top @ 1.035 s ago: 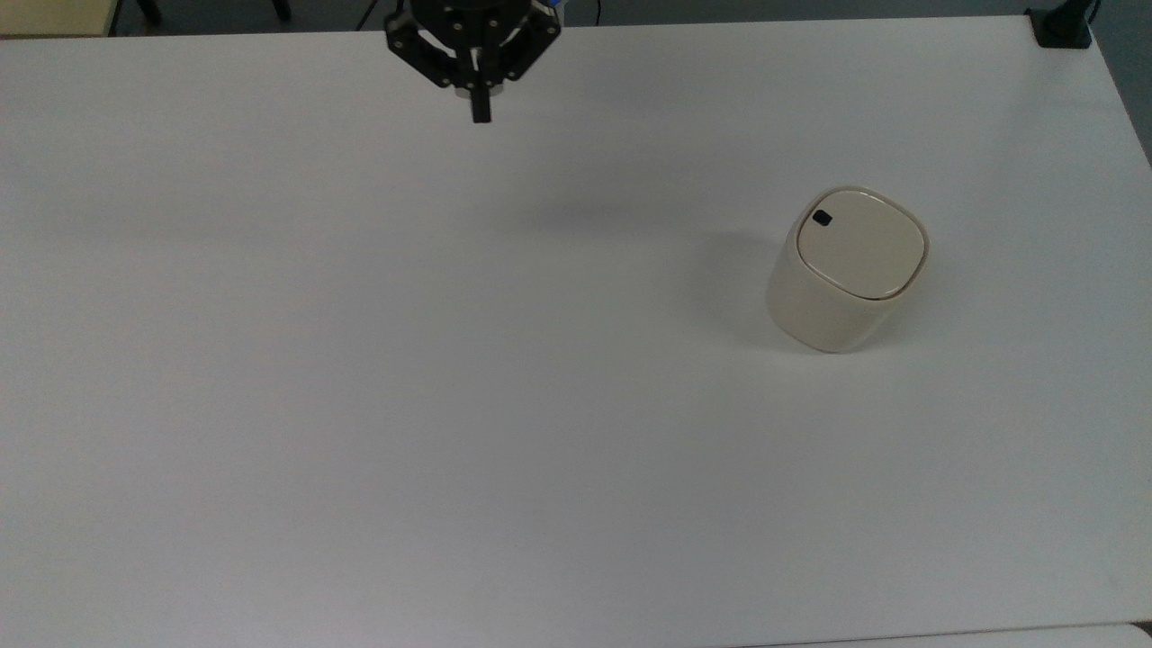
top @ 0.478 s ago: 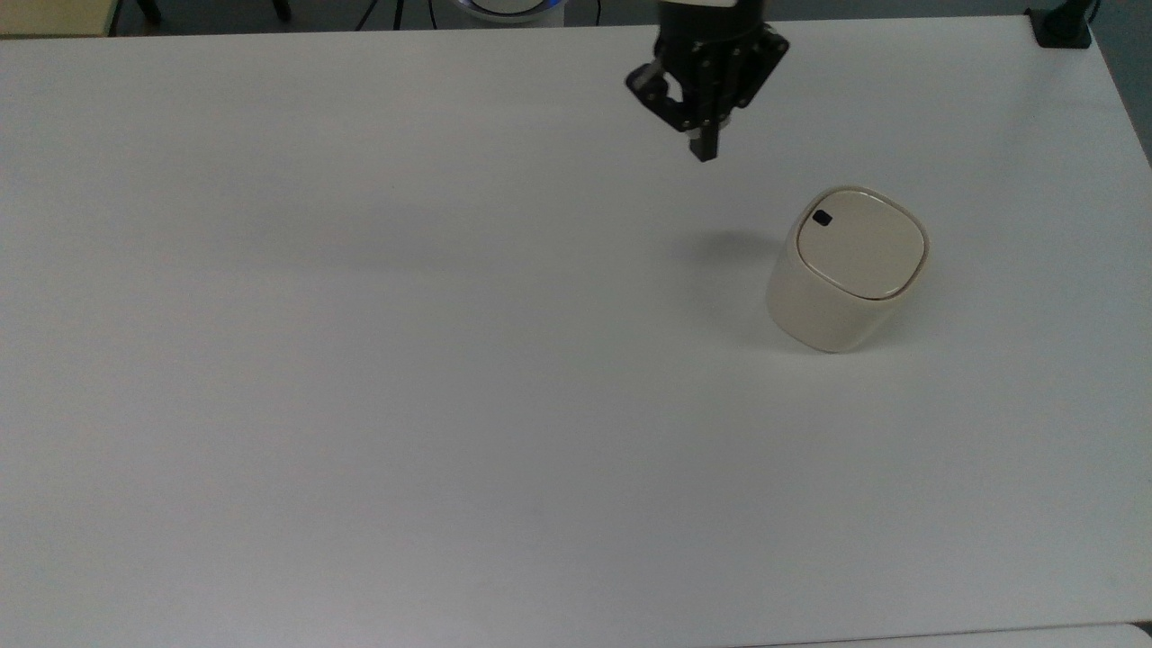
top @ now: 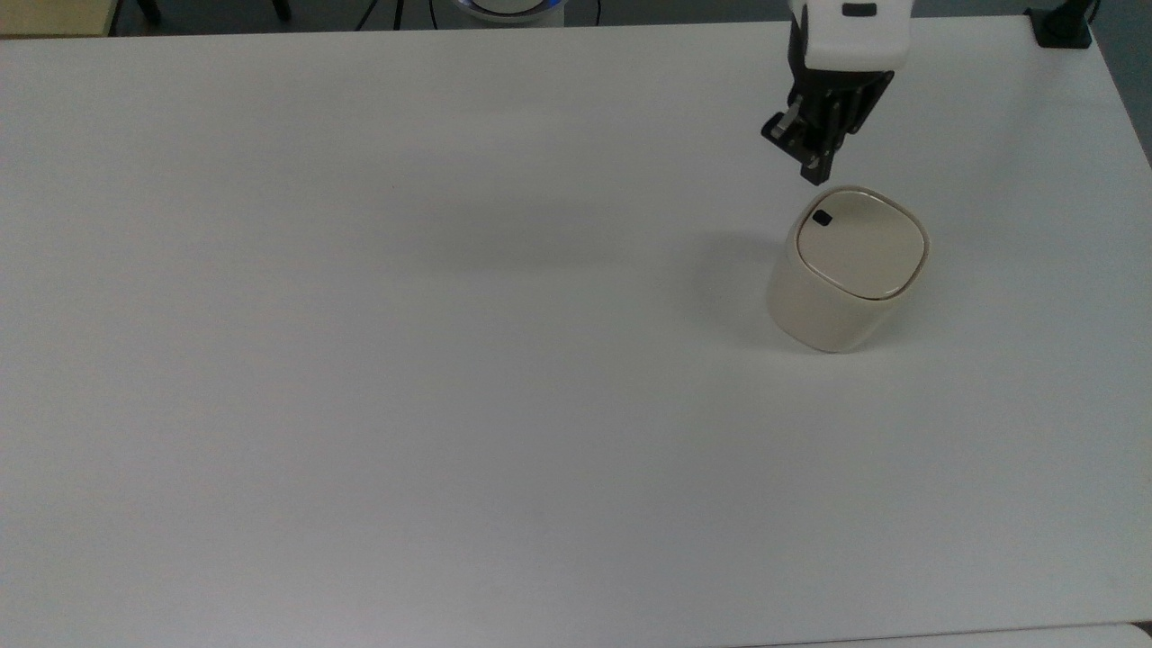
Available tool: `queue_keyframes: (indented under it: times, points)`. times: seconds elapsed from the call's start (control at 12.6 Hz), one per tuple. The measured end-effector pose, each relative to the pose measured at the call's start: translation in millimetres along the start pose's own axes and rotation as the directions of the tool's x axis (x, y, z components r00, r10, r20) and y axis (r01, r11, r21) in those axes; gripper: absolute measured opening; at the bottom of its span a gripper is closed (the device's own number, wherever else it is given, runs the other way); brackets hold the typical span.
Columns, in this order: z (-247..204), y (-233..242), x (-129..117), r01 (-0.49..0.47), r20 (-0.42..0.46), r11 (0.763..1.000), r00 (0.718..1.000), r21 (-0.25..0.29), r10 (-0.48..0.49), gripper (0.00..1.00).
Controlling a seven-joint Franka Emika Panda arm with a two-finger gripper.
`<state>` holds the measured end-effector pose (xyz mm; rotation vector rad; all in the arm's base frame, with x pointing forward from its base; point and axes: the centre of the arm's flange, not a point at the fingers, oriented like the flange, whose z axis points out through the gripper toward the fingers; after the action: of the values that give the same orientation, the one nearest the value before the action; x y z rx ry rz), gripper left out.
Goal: Open the trash bin
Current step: 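Lower the gripper onto the lid button and press down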
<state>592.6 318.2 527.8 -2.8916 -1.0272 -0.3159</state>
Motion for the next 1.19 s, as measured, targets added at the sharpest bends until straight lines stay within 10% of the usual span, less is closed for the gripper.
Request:
queue_keyframes:
  times: [1.19]
  points:
    - [84, -34, 17, 0.078, 0.051, 0.997, 0.996, 0.015, -0.079, 0.01]
